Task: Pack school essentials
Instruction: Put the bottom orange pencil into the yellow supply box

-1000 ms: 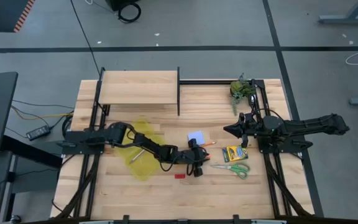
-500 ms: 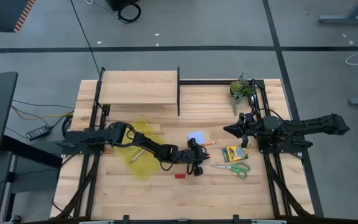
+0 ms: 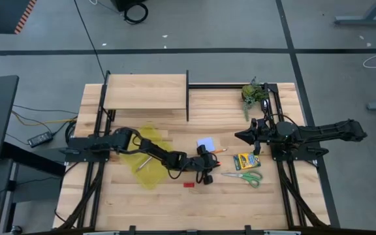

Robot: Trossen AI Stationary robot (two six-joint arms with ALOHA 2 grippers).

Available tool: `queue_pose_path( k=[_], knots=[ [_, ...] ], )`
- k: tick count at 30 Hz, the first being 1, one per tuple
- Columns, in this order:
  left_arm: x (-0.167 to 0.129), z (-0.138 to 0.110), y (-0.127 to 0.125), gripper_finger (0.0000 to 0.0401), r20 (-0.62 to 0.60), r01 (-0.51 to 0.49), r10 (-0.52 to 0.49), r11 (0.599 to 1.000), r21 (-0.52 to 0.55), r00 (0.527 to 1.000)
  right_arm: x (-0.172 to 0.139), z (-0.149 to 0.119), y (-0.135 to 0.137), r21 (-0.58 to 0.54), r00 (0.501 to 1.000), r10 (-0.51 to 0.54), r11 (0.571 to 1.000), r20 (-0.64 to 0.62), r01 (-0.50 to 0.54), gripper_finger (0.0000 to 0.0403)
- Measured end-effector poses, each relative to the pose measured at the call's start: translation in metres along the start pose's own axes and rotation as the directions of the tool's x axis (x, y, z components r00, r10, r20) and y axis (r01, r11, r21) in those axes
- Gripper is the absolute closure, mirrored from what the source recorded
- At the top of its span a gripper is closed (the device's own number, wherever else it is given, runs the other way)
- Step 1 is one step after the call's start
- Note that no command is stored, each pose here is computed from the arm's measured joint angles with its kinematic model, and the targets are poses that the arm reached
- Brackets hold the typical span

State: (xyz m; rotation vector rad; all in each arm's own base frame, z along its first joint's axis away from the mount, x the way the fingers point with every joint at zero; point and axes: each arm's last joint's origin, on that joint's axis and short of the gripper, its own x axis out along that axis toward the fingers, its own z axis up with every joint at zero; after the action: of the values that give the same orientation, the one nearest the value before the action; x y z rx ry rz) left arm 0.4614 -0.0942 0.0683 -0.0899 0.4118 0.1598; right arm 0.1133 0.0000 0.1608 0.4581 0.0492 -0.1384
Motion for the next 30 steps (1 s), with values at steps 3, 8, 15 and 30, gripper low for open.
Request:
queue_pose_path(
  k=[3, 8, 15, 30],
  knots=[
    [-0.002, 0.004, 0.001, 0.0377, -0.002, 0.0, 0.001, 1.0, 0.017, 1.0, 0.0, 0.0, 0.0, 0.0, 1.0, 0.0, 1.0, 0.0, 0.0, 0.0393],
    [-0.006, 0.015, 0.004, 0.0368, 0.002, -0.007, 0.007, 1.0, 0.002, 1.0, 0.0, 0.0, 0.0, 0.0, 1.0, 0.0, 1.0, 0.0, 0.0, 0.0393],
    [-0.005, 0.022, 0.005, 0.0374, 0.005, 0.011, -0.011, 1.0, -0.019, 1.0, 0.0, 0.0, 0.0, -0.001, 1.0, -0.001, 1.0, -0.003, 0.001, 0.0393],
    [0.003, 0.062, -0.003, 0.0366, 0.014, 0.011, -0.01, 0.999, -0.032, 1.0, 0.0, 0.0, 0.0, -0.001, 1.0, -0.002, 1.0, -0.003, 0.002, 0.0393]
  ],
)
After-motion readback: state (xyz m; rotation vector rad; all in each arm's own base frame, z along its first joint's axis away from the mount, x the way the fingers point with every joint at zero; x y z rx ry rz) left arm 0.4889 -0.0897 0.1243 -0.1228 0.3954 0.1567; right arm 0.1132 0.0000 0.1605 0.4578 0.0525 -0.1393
